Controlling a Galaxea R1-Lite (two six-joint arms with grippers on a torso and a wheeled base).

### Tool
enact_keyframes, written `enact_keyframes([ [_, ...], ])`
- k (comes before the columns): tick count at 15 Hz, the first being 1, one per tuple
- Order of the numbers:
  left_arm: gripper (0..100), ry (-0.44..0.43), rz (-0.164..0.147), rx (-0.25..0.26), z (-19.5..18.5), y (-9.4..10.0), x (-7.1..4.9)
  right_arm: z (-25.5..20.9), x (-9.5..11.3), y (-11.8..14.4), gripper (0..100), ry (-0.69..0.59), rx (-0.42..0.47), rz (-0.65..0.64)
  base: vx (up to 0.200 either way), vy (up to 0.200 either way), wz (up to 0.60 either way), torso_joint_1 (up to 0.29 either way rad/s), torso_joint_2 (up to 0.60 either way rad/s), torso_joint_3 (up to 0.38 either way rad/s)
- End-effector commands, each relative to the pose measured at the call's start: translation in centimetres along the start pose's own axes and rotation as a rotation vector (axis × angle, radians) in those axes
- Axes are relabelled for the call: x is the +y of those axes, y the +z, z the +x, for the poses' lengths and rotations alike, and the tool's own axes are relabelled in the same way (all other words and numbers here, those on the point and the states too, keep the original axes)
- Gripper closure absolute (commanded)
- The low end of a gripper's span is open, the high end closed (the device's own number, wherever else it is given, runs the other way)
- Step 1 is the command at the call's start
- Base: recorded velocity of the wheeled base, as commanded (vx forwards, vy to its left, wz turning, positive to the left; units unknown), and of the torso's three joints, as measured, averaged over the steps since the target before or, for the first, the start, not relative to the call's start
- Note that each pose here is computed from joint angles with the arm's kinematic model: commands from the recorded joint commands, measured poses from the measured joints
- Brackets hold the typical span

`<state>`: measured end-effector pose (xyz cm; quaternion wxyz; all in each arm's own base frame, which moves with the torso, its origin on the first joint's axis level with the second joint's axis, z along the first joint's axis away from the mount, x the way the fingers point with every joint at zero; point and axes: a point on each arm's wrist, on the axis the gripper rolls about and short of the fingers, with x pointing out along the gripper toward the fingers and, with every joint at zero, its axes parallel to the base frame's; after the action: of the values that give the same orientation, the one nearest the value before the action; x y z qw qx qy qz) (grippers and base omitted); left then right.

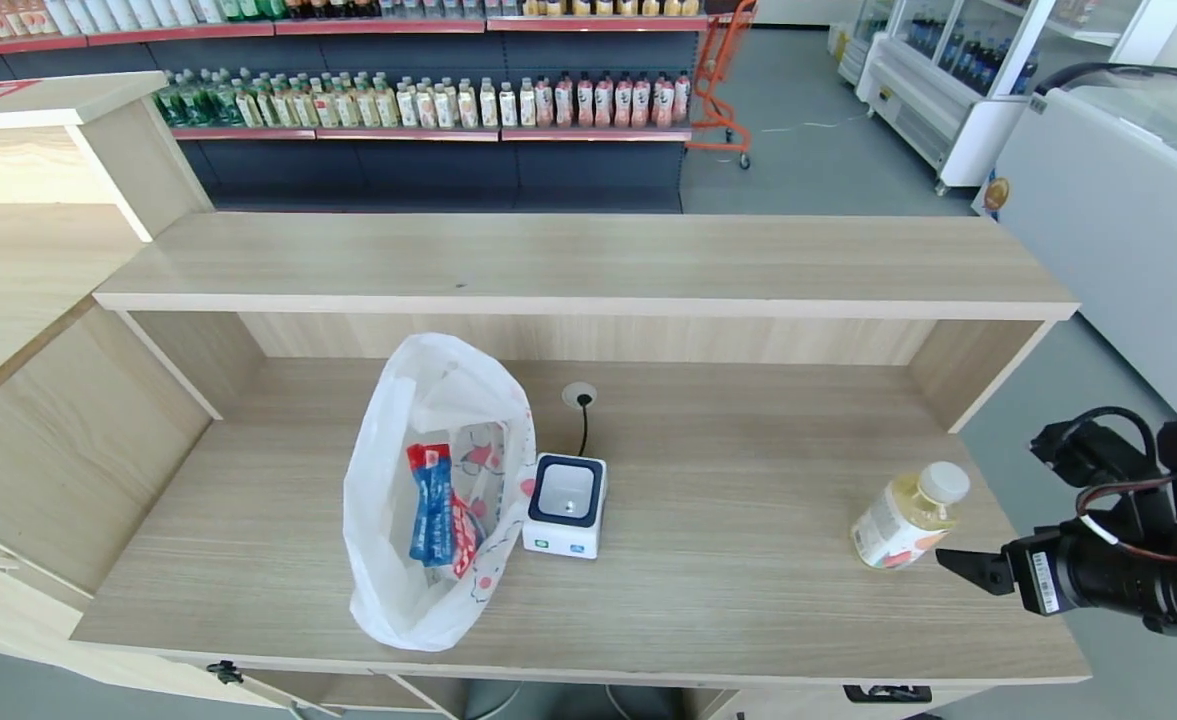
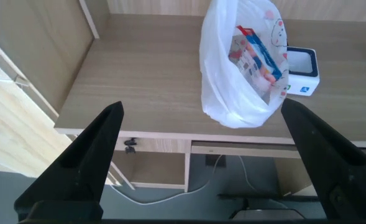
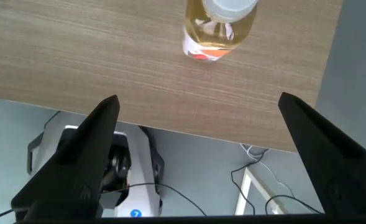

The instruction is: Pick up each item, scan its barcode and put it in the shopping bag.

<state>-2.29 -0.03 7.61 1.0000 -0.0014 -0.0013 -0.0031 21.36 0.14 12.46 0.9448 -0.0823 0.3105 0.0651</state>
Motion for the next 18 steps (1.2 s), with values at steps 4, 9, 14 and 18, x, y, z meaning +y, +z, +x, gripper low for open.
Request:
enact_keyframes([
  [4, 0, 0.002, -0.003, -0.001, 0.0, 0.0, 0.0, 2.1, 0.2, -0.9, 0, 0.036, 0.084, 0.007, 0.0, -0.05, 0.0, 0.001, 0.0, 0.001],
  [9, 0, 0.0, -0.003, -0.001, 0.0, 0.0, 0.0, 3.9, 0.5, -2.8, 0, 0.062, 0.097, 0.019, 0.0, 0.0, 0.0, 0.0, 0.0, 0.0],
  [14, 0, 0.002, -0.003, -0.001, 0.0, 0.0, 0.0, 9.0, 1.0, -6.7, 0, 0.036, -0.047, 0.001, 0.0, 0.0, 0.0, 0.0, 0.0, 0.0],
  [18, 0, 0.0, -0.003, -0.001, 0.0, 0.0, 0.0, 10.5, 2.7, -9.0, 0, 0.112, -0.068, -0.007, 0.0, 0.0, 0.0, 0.0, 0.0, 0.0],
])
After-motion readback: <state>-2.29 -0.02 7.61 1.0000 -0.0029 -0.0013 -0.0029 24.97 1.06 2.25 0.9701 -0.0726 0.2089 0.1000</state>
